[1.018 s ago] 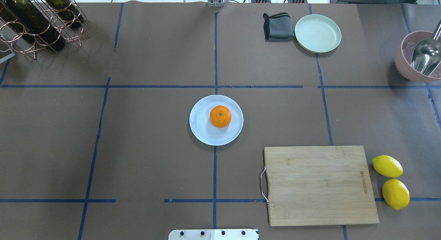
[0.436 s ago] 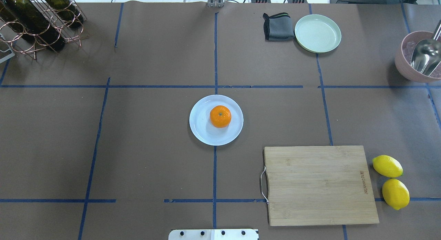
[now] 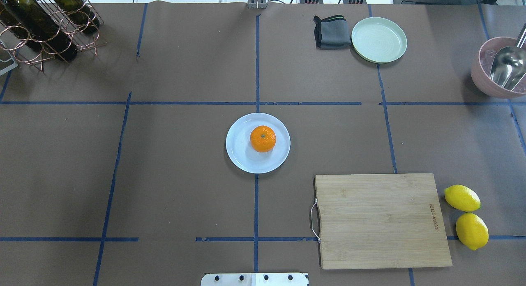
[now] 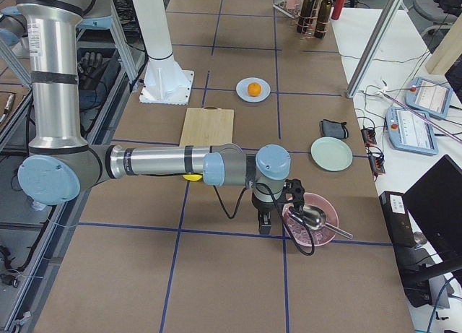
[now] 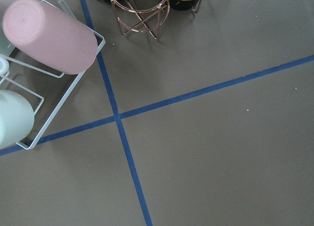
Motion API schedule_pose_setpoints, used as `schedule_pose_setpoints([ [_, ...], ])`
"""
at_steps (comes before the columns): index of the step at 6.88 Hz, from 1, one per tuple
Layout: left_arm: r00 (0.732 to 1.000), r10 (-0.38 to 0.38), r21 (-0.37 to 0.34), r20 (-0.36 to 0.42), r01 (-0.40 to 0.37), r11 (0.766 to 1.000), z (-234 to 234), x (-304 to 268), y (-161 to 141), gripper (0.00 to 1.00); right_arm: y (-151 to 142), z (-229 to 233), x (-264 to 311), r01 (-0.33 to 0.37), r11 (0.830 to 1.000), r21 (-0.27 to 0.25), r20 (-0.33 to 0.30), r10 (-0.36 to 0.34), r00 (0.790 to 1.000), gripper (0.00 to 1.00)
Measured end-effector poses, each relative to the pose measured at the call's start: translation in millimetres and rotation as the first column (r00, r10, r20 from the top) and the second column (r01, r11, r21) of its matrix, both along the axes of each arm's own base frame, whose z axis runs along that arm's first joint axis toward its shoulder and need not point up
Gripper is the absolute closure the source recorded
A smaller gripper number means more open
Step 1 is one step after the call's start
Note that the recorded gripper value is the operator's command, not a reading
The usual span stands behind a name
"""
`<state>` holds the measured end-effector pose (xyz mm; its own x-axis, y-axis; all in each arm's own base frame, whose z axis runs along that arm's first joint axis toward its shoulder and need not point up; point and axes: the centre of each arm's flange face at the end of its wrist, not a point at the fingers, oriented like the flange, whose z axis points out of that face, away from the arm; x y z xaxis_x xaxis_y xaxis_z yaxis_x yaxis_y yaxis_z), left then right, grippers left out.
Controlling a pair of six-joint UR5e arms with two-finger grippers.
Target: Pick orange to plate
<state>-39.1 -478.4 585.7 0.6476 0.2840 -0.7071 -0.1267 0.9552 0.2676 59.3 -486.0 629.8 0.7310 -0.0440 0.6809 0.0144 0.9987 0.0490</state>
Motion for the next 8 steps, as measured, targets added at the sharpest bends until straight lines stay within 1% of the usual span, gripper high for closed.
schedule_pose_setpoints([
  [2, 1.000, 0.006, -0.044, 0.003, -0.006, 0.999, 10.8, 2.6, 4.0, 0.00, 1.9, 0.3, -0.9, -0.011, 1.000, 0.002, 0.014, 0.011, 1.000, 0.00],
  [5, 1.000, 0.001, -0.128, 0.008, 0.000, 0.992, 6.5, 0.1, 3.2, 0.00, 3.0, -2.4, -3.5, -0.010, 1.000, 0.002, 0.050, 0.010, 0.999, 0.00],
  [8, 1.000, -0.004, -0.161, 0.012, 0.006, 0.987, 16.2, -2.8, 3.1, 0.00, 2.3, -2.9, -3.8, -0.009, 1.000, 0.005, 0.055, 0.009, 0.998, 0.00],
])
